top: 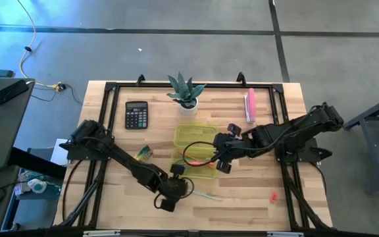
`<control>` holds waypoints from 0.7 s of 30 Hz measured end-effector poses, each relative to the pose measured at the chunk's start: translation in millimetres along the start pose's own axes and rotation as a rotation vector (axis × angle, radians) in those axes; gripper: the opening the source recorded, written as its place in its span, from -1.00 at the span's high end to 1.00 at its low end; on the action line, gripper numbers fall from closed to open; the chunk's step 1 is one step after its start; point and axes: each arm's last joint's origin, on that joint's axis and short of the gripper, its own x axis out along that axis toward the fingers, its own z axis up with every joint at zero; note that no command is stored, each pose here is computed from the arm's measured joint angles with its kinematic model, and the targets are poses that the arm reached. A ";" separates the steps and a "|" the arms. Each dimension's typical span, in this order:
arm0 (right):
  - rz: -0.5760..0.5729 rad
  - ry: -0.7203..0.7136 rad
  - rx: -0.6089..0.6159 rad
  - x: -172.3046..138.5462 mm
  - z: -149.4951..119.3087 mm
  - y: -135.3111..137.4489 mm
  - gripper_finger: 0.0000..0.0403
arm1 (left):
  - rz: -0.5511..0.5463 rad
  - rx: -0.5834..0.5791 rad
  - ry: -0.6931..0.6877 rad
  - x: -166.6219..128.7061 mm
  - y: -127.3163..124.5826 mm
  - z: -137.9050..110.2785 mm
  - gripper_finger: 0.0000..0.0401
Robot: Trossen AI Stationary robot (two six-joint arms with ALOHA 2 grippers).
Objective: Pack school essentials
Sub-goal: Put the blue pencil into the yellow box
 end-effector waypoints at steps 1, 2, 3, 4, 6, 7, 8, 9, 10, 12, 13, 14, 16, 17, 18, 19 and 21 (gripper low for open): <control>0.000 0.002 0.006 -0.1 -0.4 0.2 0.24 | 0.015 -0.018 0.000 -4.4 1.4 0.5 0.90; 0.000 0.002 0.014 -0.2 -0.5 0.4 0.24 | 0.034 -0.037 0.002 -8.6 3.1 0.5 0.90; -0.002 0.006 0.019 -0.2 -0.9 0.3 0.24 | 0.056 -0.061 -0.010 -11.9 5.6 2.1 0.90; -0.004 0.011 0.022 -0.3 -1.5 0.1 0.24 | 0.085 -0.083 -0.016 -15.6 8.2 2.8 0.90; -0.006 0.013 0.035 -0.4 -1.8 -0.1 0.24 | 0.154 -0.122 -0.003 -23.3 14.6 1.4 0.90; -0.009 0.018 0.040 -0.4 -2.2 -0.4 0.24 | 0.184 -0.144 -0.007 -26.4 18.0 1.6 0.90; -0.013 0.025 0.040 -0.4 -2.9 -0.9 0.24 | 0.214 -0.170 -0.003 -29.6 22.4 1.5 0.90; -0.013 0.025 0.040 -0.4 -2.9 -0.9 0.24 | 0.243 -0.193 0.010 -33.6 26.6 0.1 0.90; -0.012 0.023 0.040 -0.4 -2.8 -0.8 0.24 | 0.274 -0.217 0.024 -36.9 31.1 -1.6 0.90; -0.014 0.026 0.039 -0.4 -3.0 -0.9 0.24 | 0.313 -0.275 0.054 -39.6 40.8 -4.1 0.90; -0.013 0.025 0.040 -0.4 -2.9 -0.9 0.24 | 0.331 -0.298 0.084 -39.5 45.2 -7.0 0.90; -0.013 0.025 0.039 -0.4 -2.9 -0.9 0.24 | 0.345 -0.319 0.108 -39.2 49.4 -9.4 0.90; -0.014 0.026 0.039 -0.4 -3.1 -1.0 0.24 | 0.351 -0.353 0.130 -38.1 56.9 -10.6 0.90; -0.014 0.026 0.039 -0.4 -3.0 -1.0 0.24 | 0.342 -0.364 0.138 -37.1 60.2 -10.5 0.90; -0.014 0.026 0.039 -0.4 -3.0 -1.0 0.24 | 0.330 -0.377 0.145 -35.0 63.2 -10.2 0.90; -0.014 0.026 0.039 -0.4 -3.0 -1.0 0.24 | 0.320 -0.389 0.154 -33.2 66.4 -10.2 0.90; -0.014 0.026 0.039 -0.4 -3.0 -1.0 0.24 | 0.300 -0.409 0.171 -32.1 71.9 -10.5 0.90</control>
